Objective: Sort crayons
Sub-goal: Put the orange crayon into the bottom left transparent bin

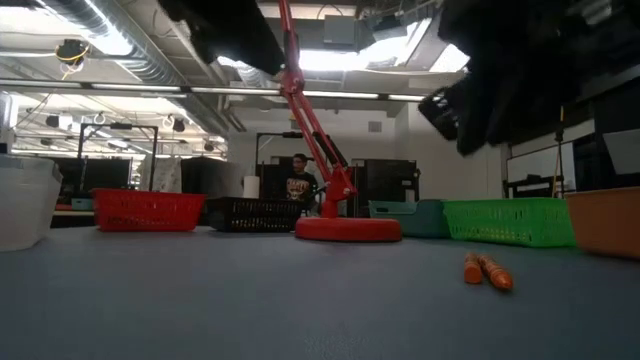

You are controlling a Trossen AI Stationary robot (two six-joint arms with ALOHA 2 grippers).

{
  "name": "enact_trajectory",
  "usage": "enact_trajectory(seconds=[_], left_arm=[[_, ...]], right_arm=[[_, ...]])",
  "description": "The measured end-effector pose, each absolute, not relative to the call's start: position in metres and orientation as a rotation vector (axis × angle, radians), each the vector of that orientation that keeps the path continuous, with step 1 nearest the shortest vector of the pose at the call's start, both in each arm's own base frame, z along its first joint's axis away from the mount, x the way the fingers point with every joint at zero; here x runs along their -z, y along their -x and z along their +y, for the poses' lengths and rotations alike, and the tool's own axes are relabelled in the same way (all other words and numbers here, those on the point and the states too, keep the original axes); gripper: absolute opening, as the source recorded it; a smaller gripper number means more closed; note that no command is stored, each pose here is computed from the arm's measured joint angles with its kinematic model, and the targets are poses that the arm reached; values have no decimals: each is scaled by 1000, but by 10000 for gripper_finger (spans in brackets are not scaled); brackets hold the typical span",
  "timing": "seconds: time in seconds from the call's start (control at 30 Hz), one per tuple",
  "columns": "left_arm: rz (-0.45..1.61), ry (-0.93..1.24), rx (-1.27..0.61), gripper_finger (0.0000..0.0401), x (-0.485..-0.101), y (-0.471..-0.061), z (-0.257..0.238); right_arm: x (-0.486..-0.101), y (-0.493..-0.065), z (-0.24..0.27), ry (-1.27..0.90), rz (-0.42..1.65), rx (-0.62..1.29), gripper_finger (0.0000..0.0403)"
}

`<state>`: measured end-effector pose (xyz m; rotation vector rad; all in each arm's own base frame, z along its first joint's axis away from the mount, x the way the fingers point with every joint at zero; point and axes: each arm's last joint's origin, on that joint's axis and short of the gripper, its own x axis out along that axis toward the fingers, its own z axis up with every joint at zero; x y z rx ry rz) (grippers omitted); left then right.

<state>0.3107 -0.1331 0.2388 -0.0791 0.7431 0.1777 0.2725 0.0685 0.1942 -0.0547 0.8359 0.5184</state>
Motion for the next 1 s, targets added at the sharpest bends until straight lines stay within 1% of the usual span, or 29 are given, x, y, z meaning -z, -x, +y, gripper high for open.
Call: enact_trajectory(seconds=[0.33,0.7,1.0], left_arm=[[754,127,-192,73,-232,-304,-141],[748,126,-200,73,-232,-304,-141],[741,130,-200,73,-233,-304,-141]], right_arm=[[-156,-291,73,178,861,-590,111],[-138,-297,74,271,867,-637,111],[-123,-299,74,295,903,-655,111]])
